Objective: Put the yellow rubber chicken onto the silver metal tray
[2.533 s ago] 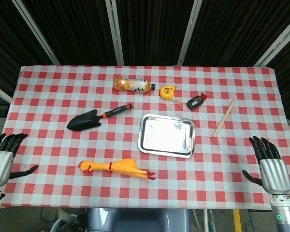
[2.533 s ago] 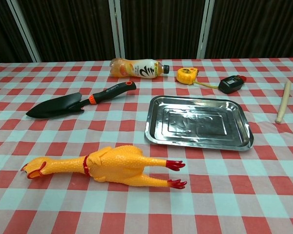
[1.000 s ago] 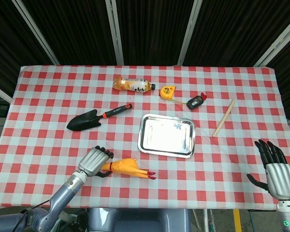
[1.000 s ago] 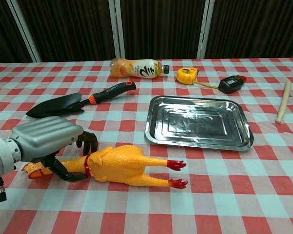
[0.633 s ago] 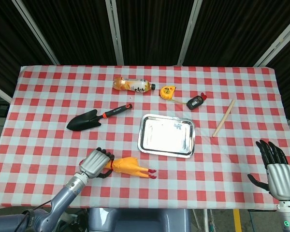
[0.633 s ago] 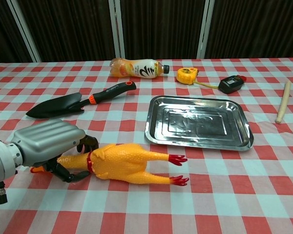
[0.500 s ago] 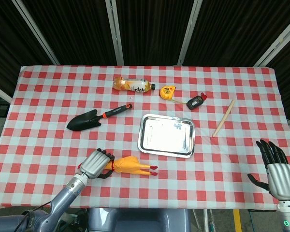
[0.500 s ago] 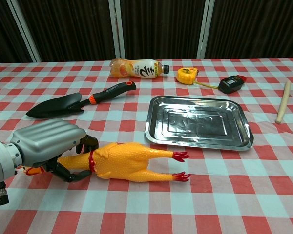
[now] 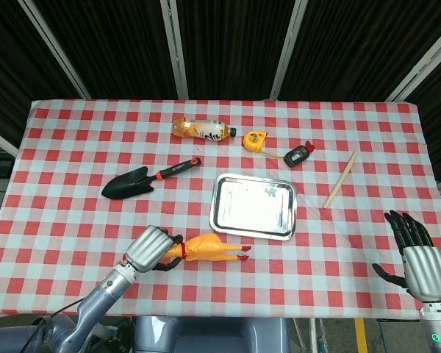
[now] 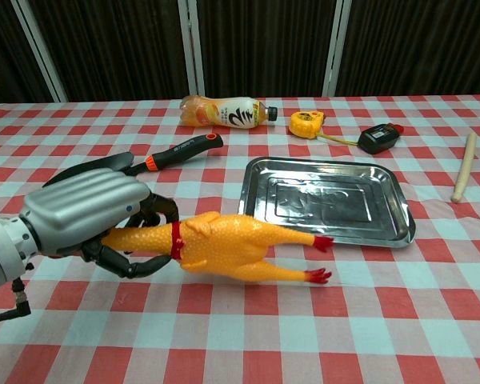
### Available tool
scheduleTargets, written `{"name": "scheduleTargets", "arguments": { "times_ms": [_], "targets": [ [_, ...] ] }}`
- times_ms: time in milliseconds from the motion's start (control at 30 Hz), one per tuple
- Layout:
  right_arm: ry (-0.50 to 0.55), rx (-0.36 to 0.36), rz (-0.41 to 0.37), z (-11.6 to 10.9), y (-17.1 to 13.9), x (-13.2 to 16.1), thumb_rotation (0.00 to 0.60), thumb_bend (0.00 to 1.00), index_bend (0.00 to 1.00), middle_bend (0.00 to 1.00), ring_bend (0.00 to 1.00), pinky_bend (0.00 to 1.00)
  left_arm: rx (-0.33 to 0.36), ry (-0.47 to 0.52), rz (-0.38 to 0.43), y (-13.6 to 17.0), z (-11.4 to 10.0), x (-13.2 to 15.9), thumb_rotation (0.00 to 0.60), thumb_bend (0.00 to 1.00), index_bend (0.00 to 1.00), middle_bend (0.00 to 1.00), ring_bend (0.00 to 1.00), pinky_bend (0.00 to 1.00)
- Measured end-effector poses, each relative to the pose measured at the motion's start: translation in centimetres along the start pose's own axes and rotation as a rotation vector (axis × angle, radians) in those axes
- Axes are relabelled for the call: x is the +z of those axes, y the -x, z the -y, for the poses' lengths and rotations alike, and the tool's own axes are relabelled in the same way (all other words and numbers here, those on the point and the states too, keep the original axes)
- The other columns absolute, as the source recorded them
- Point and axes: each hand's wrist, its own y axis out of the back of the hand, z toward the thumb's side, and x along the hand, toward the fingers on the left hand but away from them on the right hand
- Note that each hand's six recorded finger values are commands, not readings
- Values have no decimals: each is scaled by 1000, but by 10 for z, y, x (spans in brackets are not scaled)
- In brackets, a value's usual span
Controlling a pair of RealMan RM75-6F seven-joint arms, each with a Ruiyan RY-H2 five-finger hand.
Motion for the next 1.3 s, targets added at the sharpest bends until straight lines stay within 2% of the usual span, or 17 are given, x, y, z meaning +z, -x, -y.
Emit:
{"name": "scheduleTargets", "arguments": {
  "times_ms": [100, 267, 400, 533, 633, 767, 933, 1300],
  "targets": [
    [33, 12, -28, -7, 1, 3, 600, 190, 0, 84, 38, 112, 50, -16, 56, -3, -20, -3, 600, 700, 731, 699, 607, 697],
    [122, 30, -123, -27, 8, 20, 600, 191, 0, 84, 40, 112, 106, -122, 111, -13, -63, -14, 600, 704, 730, 701, 603, 690],
    [207, 56, -224, -42, 20, 44, 600, 190, 0, 84, 44, 112, 98, -167, 158, -22, -97, -12, 600, 705, 731, 706, 603, 688],
    [302, 115, -306, -46, 33, 69, 600, 190, 0, 84, 44, 112, 92, -218, 202, -34, -136, -5, 600, 705, 731, 708, 603, 688],
    [377, 166, -351, -47, 45, 90, 600, 191, 0, 84, 44, 112, 83, -236, 208, -41, -153, 0, 600, 705, 726, 709, 603, 688],
    [435, 217, -392, -47, 61, 113, 600, 190, 0, 84, 44, 101, 71, -238, 208, -49, -167, 6, 600, 705, 721, 711, 603, 688],
    [486, 305, -400, -39, 78, 136, 600, 191, 0, 84, 34, 65, 79, -274, 202, -56, -180, 13, 600, 705, 719, 708, 603, 688],
    [482, 444, -372, -20, 102, 168, 600, 190, 0, 44, 0, 0, 63, -282, 176, -72, -188, 27, 600, 703, 716, 703, 603, 688]
  ]
}}
